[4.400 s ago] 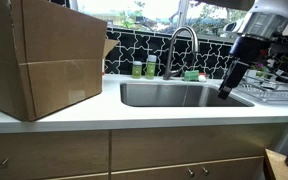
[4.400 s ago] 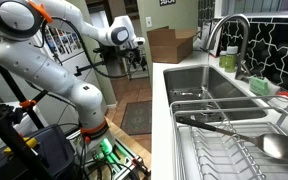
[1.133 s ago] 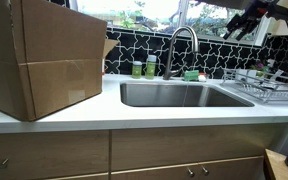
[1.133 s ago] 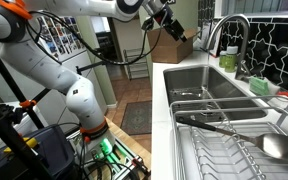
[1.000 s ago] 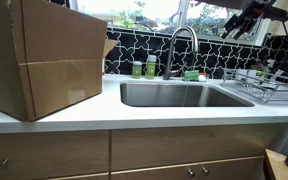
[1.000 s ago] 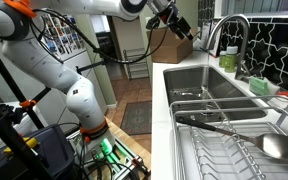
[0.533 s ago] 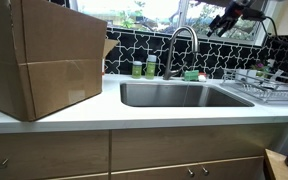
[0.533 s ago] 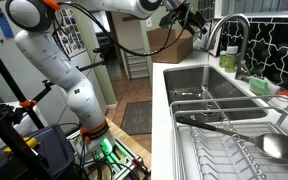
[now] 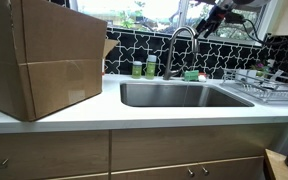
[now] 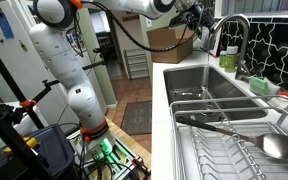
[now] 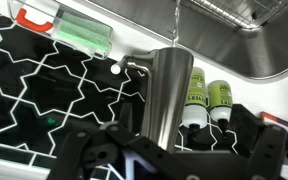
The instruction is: Move the faucet head to the left and then open the tap
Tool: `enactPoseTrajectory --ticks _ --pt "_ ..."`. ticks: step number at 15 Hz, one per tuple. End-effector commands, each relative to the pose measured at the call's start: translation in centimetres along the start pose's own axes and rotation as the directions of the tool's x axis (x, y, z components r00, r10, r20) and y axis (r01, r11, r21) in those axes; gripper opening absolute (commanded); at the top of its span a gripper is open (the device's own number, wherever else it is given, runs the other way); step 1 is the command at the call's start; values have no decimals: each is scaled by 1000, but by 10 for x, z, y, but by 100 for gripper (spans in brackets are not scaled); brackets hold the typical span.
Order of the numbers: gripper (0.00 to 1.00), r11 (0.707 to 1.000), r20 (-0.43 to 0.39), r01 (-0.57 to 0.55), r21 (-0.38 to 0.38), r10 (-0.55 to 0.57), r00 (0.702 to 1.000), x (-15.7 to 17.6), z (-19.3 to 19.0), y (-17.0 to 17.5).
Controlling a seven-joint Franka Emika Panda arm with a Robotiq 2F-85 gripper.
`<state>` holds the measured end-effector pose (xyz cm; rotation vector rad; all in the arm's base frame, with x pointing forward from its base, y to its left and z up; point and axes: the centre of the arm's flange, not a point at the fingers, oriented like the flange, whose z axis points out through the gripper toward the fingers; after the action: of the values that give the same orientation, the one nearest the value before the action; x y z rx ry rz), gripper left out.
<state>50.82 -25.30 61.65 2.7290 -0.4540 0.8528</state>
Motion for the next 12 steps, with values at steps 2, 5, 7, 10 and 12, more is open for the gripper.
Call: enactPoseTrajectory --ticks 2,5,7,10,12 --pt "100 997 -13 26 66 -25 1000 17 22 3" --pt "100 996 -15 50 69 -49 999 19 28 2" --pt "100 995 -13 54 83 -53 999 19 31 0" --pt "100 993 -10 42 110 -41 999 17 32 -9" --pt "100 991 -17 37 129 -35 999 18 30 -15"
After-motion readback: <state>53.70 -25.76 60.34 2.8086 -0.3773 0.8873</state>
